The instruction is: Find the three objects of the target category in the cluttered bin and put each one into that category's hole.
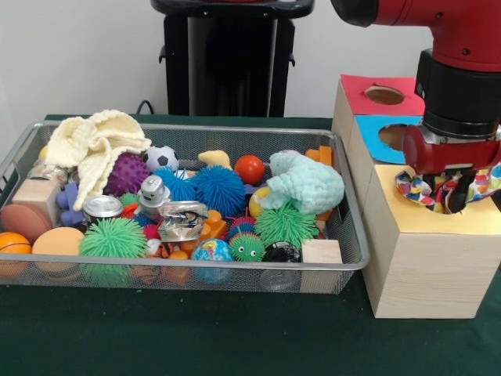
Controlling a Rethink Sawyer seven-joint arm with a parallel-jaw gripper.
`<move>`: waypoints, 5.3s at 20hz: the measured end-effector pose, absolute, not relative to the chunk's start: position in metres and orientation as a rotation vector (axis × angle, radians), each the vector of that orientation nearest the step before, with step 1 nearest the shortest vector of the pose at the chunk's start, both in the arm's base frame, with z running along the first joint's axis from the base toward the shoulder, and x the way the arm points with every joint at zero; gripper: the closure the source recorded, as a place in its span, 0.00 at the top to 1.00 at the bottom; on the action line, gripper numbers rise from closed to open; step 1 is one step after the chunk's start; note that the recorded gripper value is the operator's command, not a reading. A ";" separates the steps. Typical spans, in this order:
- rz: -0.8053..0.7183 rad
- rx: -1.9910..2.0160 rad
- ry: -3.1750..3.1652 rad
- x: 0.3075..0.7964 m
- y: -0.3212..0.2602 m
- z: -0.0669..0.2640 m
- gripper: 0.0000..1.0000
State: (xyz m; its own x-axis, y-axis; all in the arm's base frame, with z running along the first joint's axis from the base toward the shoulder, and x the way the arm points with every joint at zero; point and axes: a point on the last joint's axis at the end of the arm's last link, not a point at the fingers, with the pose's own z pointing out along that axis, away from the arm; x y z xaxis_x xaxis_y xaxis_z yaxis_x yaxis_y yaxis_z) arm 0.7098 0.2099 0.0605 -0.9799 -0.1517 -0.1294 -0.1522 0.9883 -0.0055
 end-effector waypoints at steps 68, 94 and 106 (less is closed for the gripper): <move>0.029 -0.228 3.076 0.689 0.213 0.121 1.00; 0.034 -0.222 3.088 0.687 0.213 0.115 0.00; 0.042 -0.197 3.070 0.690 0.214 0.100 0.00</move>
